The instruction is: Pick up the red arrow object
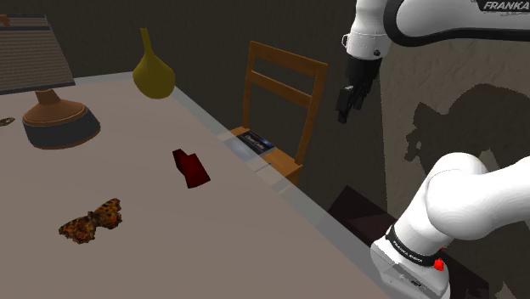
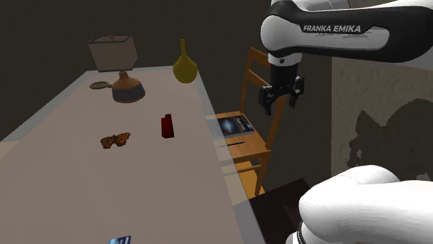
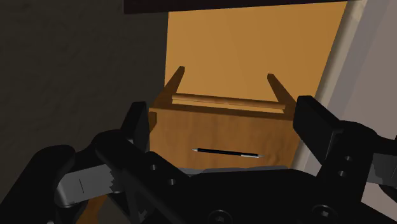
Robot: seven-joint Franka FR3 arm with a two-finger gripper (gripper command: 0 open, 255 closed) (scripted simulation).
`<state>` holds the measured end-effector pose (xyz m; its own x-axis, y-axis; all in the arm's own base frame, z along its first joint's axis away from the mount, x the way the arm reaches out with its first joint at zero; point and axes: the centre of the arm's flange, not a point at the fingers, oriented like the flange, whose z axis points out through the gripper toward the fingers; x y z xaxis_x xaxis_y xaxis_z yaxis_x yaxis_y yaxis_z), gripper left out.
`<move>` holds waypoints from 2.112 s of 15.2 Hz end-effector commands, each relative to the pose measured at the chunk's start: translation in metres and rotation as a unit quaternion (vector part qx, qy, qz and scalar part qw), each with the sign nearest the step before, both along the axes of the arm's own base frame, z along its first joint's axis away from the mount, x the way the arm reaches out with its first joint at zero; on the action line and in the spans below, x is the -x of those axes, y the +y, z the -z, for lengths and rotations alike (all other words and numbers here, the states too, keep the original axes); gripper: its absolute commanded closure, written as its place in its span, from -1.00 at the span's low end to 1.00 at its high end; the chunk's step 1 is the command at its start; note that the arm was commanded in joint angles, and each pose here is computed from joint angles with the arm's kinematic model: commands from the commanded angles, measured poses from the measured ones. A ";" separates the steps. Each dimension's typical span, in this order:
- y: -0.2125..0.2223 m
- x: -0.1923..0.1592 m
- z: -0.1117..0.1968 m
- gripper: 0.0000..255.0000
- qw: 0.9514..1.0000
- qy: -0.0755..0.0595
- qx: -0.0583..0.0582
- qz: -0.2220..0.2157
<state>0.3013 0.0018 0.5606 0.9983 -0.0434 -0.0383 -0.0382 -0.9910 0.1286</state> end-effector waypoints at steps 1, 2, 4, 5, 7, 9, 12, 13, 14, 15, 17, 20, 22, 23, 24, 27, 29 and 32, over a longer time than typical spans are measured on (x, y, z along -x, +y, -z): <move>0.000 0.000 0.000 -1.00 1.000 0.000 0.000 0.000; 0.010 -0.008 0.003 -1.00 1.000 0.002 -0.001 0.001; 0.030 -0.025 0.009 -1.00 1.000 0.005 -0.003 0.004; 0.040 -0.034 0.012 -1.00 1.000 0.007 -0.004 0.005; 0.059 -0.050 0.018 -1.00 1.000 0.010 -0.006 0.007; 0.079 -0.067 0.024 -1.00 1.000 0.014 -0.008 0.010; 0.108 -0.093 0.033 -1.00 1.000 0.019 -0.012 0.014; 0.118 -0.101 0.036 -1.00 1.000 0.021 -0.013 0.015; 0.128 -0.110 0.039 -1.00 1.000 0.022 -0.014 0.016; 0.137 -0.118 0.042 -1.00 0.999 0.024 -0.015 0.017; 0.157 -0.135 0.048 -1.00 0.999 0.027 -0.017 0.020; 0.186 -0.161 0.057 -1.00 0.999 0.032 -0.020 0.023; 0.205 -0.178 0.063 -1.00 0.999 0.036 -0.022 0.026; 0.214 -0.187 0.066 -1.00 0.999 0.038 -0.023 0.027; 0.224 -0.196 0.070 -1.00 0.999 0.039 -0.024 0.028; 0.253 -0.222 0.079 -1.00 0.998 0.044 -0.028 0.032; 0.272 -0.239 0.085 -1.00 0.998 0.048 -0.030 0.034; 0.300 -0.265 0.095 -1.00 0.997 0.053 -0.033 0.038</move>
<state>0.5575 0.2910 0.4708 0.9834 -0.1095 -0.1449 -0.0998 -0.9923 0.0727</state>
